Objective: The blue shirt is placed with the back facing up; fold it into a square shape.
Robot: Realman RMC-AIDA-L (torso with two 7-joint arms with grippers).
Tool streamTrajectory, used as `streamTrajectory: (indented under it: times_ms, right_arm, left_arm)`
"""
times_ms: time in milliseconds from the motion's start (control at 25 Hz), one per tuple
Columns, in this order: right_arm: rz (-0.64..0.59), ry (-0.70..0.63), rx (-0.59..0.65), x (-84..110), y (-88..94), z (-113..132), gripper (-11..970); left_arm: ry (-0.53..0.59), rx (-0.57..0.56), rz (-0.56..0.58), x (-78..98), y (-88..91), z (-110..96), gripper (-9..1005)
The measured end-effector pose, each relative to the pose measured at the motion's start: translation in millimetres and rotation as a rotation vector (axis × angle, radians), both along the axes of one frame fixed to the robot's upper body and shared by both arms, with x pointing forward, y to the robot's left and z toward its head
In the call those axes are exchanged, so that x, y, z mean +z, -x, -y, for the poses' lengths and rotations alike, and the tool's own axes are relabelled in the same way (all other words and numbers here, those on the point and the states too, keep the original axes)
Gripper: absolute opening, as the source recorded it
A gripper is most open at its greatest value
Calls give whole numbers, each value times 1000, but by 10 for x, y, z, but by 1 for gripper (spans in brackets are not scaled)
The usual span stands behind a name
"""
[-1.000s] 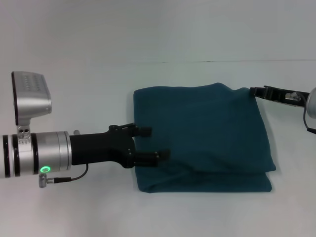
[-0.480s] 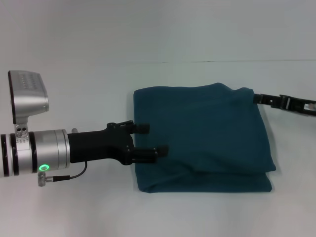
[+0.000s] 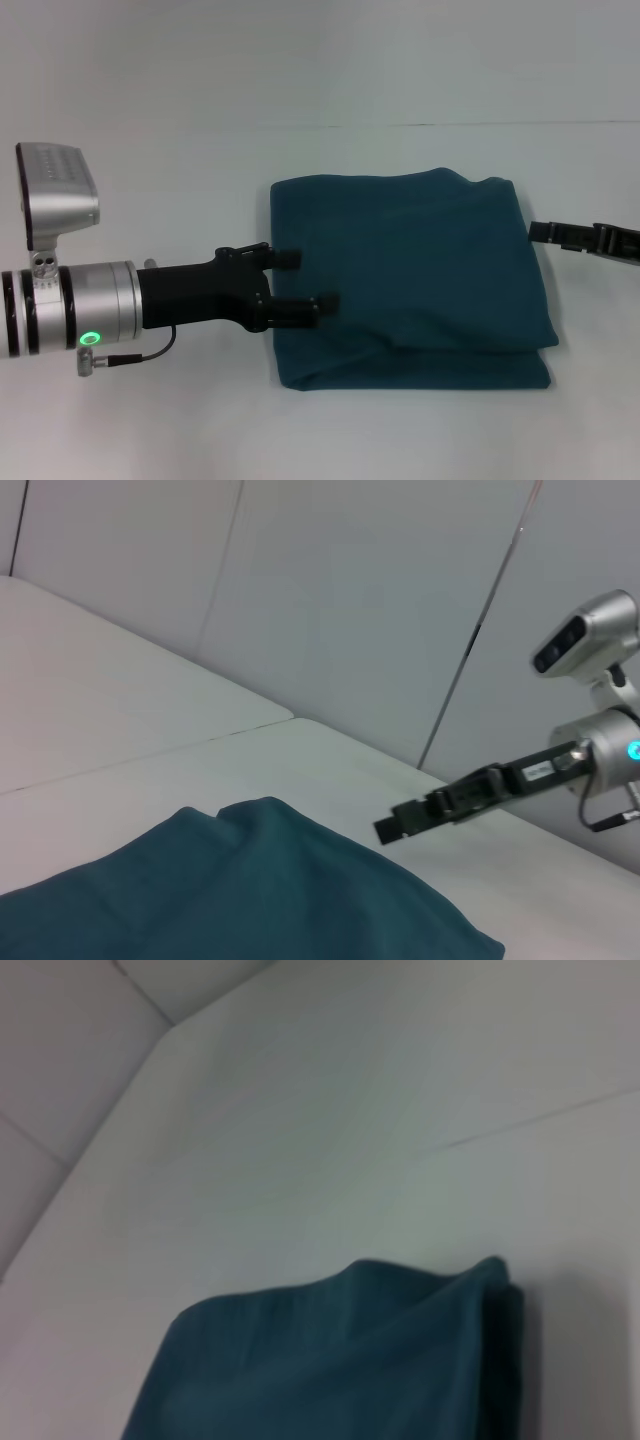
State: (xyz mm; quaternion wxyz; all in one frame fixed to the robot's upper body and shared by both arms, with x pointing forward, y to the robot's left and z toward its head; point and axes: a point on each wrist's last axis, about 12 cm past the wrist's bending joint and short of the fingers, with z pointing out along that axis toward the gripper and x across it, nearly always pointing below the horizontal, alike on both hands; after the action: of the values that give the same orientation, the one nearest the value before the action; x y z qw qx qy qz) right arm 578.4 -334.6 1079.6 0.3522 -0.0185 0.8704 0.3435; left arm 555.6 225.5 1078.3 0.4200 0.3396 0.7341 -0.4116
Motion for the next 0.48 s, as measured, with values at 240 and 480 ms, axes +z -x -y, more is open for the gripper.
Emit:
streamTrajectory:
  times_ms: [240,480]
  right_arm:
    - [-84,-42,53,60,84,91,802]
    - [-161,-78,53,22,108,124,800]
  left_arm:
    - [0,0,1,2,-4,5,937]
    - [-2,0,3,2,-4,4,937]
